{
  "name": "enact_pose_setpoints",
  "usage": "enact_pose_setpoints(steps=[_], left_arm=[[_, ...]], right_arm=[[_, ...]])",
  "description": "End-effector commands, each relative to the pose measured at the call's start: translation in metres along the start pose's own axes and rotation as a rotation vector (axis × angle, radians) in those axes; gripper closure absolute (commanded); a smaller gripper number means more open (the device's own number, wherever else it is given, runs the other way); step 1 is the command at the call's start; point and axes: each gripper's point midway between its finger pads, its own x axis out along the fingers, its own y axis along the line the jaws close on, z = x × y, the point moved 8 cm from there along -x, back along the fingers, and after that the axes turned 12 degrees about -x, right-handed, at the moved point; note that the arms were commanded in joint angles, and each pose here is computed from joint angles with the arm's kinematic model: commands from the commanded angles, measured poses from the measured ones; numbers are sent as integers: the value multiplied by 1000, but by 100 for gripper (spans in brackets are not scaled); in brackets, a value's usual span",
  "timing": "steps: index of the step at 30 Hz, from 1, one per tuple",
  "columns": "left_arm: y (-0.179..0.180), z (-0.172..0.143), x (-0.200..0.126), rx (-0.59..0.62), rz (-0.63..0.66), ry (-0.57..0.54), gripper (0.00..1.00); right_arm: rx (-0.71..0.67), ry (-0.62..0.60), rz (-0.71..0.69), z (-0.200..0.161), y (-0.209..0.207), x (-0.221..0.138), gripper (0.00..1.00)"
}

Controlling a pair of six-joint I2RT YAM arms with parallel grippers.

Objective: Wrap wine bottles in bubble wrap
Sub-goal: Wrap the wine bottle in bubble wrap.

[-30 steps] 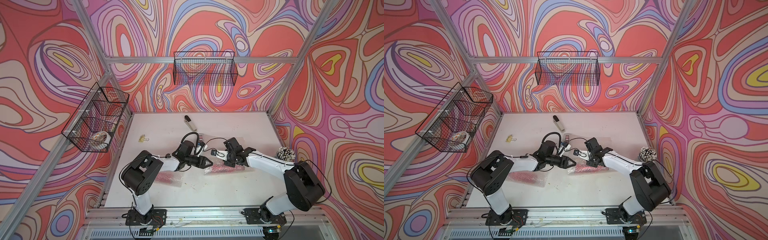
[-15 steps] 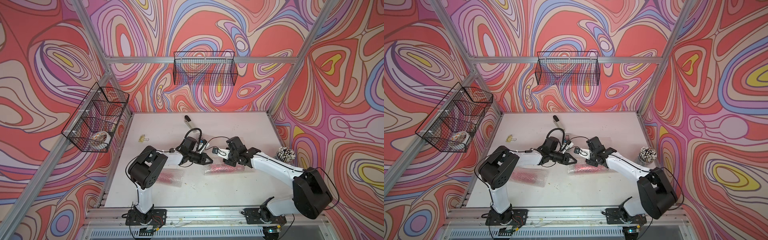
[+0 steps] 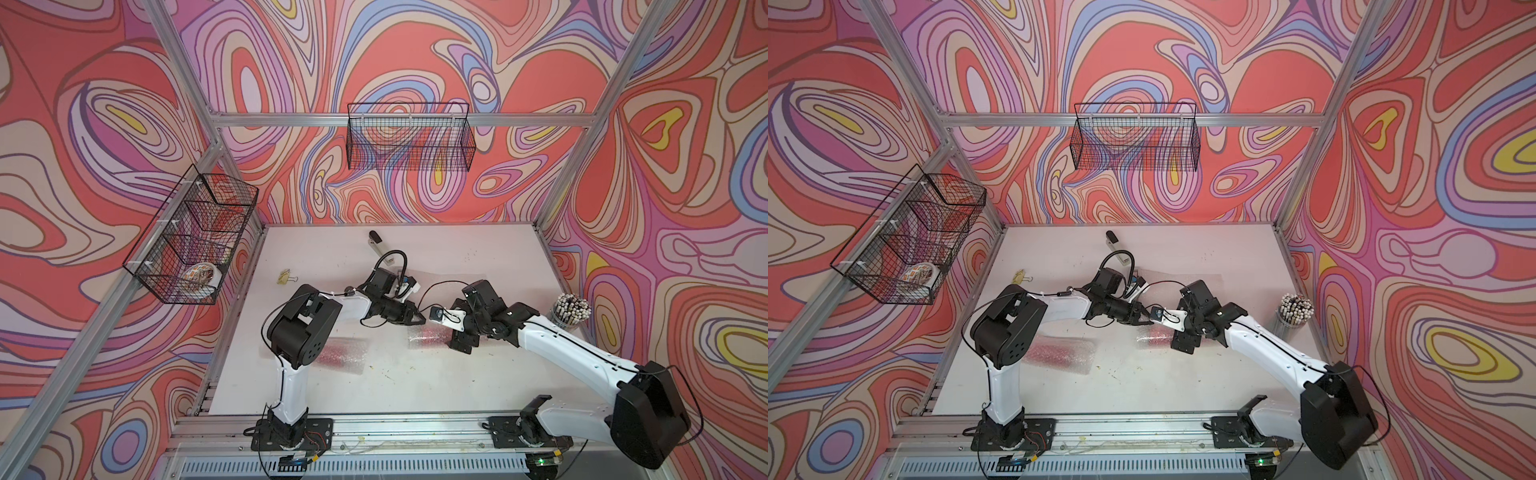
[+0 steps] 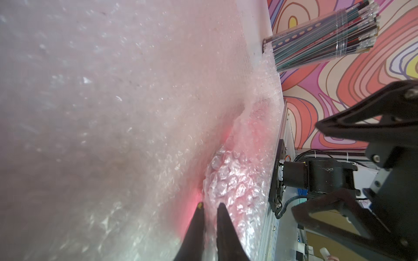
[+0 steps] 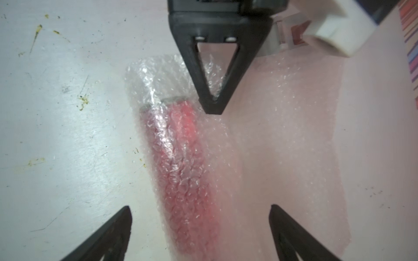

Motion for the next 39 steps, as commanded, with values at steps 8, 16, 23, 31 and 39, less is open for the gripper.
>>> enact_pose_setpoints(steps=[8, 16, 23, 31, 39], left_arm=[[12, -1, 4, -15, 45, 57, 85], [11, -1, 2, -18, 31, 59, 81], [9, -3, 0, -18, 28, 78, 75], [-9, 2, -33, 35, 129, 12, 58], [-28, -12, -95, 78, 301, -90, 45]], right_arm=[[-74, 39, 91, -6, 9, 28, 2], [-83, 46, 143, -10, 18, 41, 2], [-90, 63, 199, -8, 20, 54, 8], [-73, 57, 239, -4, 24, 61, 39], [-37, 40, 321, 1, 35, 69, 51]])
